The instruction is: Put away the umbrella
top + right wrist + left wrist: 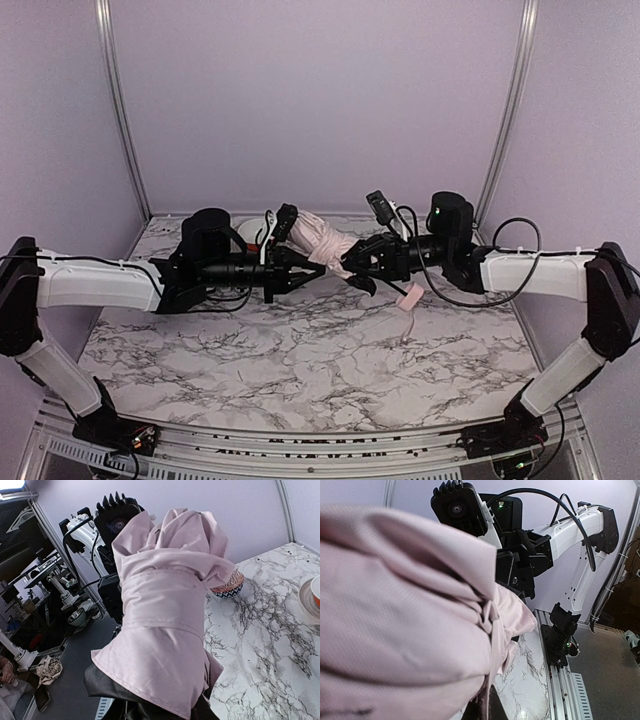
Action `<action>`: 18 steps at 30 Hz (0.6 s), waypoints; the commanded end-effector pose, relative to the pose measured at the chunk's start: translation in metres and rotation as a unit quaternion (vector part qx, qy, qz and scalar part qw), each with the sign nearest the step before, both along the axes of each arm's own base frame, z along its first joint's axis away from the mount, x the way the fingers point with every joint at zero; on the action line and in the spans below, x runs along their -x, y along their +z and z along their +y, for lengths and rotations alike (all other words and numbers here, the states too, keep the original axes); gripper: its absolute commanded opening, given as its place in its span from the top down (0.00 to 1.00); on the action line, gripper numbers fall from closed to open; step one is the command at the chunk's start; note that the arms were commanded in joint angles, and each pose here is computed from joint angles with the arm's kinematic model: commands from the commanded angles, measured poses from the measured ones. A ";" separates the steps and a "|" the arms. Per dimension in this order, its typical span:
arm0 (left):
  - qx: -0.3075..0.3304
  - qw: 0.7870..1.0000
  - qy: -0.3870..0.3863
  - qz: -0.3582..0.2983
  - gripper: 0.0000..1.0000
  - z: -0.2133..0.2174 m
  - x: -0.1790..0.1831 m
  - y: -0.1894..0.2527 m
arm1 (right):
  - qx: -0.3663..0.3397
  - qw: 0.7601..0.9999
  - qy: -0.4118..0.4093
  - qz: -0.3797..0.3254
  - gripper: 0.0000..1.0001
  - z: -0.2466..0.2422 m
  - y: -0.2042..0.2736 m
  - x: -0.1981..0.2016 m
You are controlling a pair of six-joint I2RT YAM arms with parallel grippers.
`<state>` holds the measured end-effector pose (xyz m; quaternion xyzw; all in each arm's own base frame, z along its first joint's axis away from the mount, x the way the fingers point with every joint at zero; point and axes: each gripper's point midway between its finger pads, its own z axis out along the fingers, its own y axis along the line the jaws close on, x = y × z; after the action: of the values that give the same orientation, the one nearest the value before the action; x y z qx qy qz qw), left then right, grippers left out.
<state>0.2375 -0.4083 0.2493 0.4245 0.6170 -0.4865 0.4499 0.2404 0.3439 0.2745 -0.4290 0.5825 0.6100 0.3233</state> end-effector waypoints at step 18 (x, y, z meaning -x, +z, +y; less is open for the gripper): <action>-0.113 0.993 0.001 -0.041 1.00 0.019 -0.011 -0.051 | -0.106 0.958 0.164 -0.209 1.00 -0.003 0.111 0.095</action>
<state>0.2246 -0.4058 0.2692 0.4956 0.5489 -0.4624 0.4891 0.2206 0.3504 0.2938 -0.4690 0.5528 0.6071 0.3252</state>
